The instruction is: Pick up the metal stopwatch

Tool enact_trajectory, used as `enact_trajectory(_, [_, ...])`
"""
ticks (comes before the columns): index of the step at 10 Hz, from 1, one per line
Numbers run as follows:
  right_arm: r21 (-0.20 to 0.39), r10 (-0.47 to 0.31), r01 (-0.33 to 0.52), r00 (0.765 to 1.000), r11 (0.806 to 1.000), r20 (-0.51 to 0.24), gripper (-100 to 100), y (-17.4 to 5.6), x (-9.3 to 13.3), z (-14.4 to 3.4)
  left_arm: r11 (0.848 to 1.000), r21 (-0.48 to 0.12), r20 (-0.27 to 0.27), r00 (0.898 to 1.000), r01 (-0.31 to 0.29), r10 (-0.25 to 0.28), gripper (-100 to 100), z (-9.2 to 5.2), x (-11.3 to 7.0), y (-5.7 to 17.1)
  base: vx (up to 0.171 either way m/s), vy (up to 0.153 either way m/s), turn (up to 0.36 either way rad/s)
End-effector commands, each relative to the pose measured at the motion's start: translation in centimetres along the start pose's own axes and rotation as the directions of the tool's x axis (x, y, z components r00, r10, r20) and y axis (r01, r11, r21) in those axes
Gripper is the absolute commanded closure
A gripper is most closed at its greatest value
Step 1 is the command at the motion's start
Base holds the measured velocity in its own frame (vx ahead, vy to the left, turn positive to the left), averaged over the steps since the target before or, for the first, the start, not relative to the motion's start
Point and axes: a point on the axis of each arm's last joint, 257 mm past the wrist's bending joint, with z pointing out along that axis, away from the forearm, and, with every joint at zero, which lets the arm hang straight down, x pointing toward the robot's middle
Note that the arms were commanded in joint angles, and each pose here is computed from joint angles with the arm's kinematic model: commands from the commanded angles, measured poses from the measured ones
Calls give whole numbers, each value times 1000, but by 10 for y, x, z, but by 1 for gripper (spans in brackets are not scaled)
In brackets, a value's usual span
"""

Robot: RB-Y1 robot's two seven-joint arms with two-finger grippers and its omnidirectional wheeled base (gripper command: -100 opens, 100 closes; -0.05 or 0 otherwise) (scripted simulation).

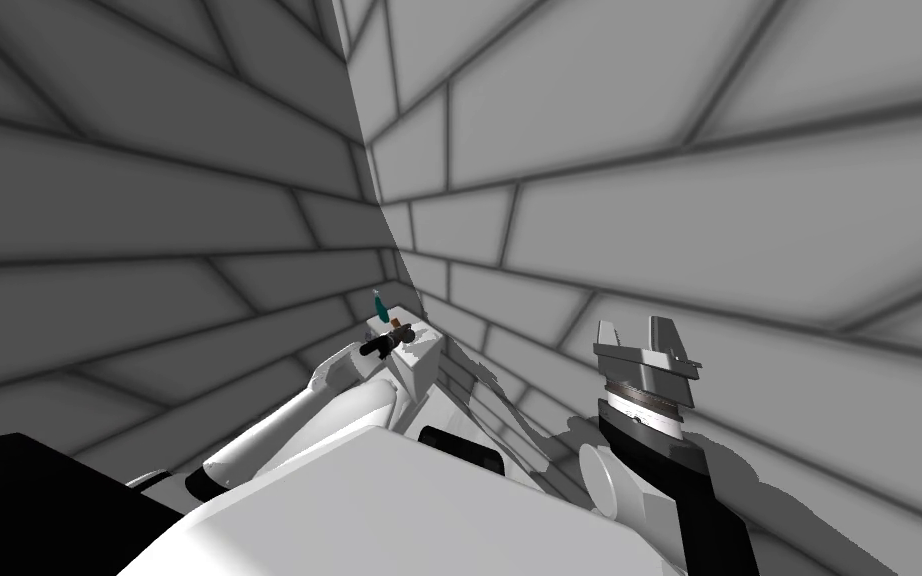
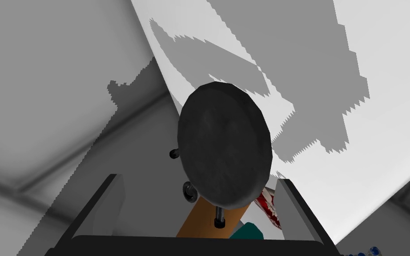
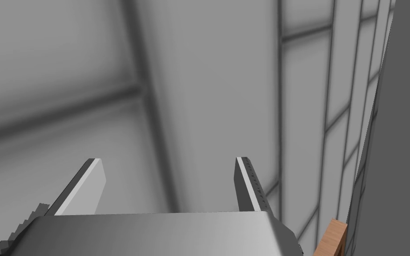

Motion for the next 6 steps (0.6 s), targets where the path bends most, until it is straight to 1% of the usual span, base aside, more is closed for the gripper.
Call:
enact_trajectory(1, [0, 0, 0, 1000, 1000, 0, 0, 0, 0, 0, 1000, -11, 0, 1000, 2, -2, -100, 7, -5, 5, -27, -40, 12])
enact_trajectory(2, [0, 0, 0, 1000, 1000, 0, 0, 0, 0, 0, 1000, 17, -7, 1000, -2, 2, -100, 14, -9, -9, -33, -40, 24])
enact_trajectory(3, [0, 0, 0, 1000, 1000, 0, 0, 0, 0, 0, 1000, -11, -1, 1000, 0, 0, -100, 17, -13, 5, -27, -36, 8])
enact_trajectory(4, [0, 0, 0, 1000, 1000, 0, 0, 0, 0, 0, 1000, 12, -4, 1000, -4, 4, -100, 24, -20, -7, -31, -44, 22])
enact_trajectory(5, [0, 0, 0, 1000, 1000, 0, 0, 0, 0, 0, 1000, -12, 2, 1000, -2, 2, -100, 26, -23, 4, -32, -40, 12])
enact_trajectory(6, [0, 0, 0, 1000, 1000, 0, 0, 0, 0, 0, 1000, 14, 1, 1000, -6, 6, -100, 33, -31, -10, -40, -40, 26])
